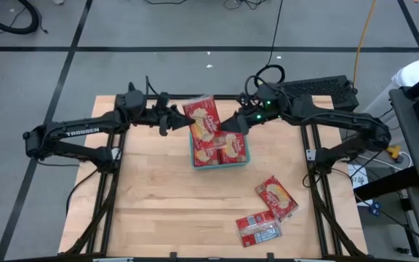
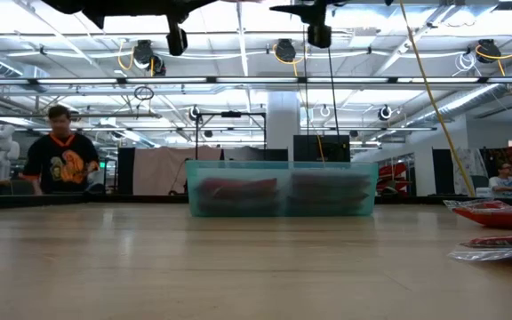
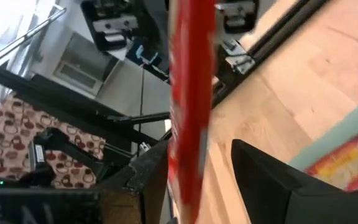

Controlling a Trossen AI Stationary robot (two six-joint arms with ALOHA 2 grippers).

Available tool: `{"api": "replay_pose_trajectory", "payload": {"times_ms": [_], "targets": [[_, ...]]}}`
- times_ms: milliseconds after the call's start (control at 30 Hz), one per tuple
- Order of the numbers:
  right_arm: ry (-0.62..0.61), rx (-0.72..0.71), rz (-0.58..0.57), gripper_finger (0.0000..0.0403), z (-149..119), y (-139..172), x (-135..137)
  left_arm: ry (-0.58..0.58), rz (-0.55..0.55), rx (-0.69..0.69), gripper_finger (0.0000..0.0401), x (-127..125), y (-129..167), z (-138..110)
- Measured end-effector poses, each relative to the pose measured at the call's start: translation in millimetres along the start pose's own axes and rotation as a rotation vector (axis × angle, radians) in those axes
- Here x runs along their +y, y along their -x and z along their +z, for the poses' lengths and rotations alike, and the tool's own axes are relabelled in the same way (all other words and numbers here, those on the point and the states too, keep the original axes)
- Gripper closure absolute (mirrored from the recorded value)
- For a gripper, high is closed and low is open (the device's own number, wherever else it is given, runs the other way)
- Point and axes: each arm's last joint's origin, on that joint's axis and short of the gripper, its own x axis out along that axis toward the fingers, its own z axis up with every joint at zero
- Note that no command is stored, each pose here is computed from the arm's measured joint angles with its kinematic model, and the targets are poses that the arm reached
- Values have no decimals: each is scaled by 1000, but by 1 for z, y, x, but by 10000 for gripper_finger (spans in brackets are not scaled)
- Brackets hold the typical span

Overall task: Sort popcorn bags into baskets
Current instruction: Put the red popcorn bag into the green bin

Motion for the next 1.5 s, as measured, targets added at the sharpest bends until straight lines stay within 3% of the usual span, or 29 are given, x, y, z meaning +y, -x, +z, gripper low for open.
{"api": "replay_pose_trajectory", "payload": {"times_ms": [167, 433, 667, 833, 933, 1100, 1200, 1300, 1500], "targets": [[36, -2, 36, 260, 3, -5, -1, 2, 43, 1, 388, 0, -2, -4], [49, -9, -3, 393, 2, -4, -15, 18, 126, -16, 330, 3, -2, -7], [-99, 1, -81, 393, -15, -6, -46, 40, 222, -64, 246, 7, -1, -8], [-163, 12, -125, 399, -25, -3, -55, 114, 327, 1, 172, 14, 6, -14], [-215, 17, -159, 399, -33, -5, -62, 196, 425, 66, 149, 22, 10, -23], [-282, -8, -256, 400, -55, -12, -78, 270, 541, 189, 148, 28, 16, -38], [-334, -65, -233, 400, -66, -16, -88, 286, 582, 246, 164, 29, 19, -44], [-436, -97, -190, 400, -78, -22, -98, 295, 602, 278, 182, 29, 21, -48], [-525, -100, -282, 400, -97, -42, -106, 299, 607, 307, 213, 27, 21, -52]]}}
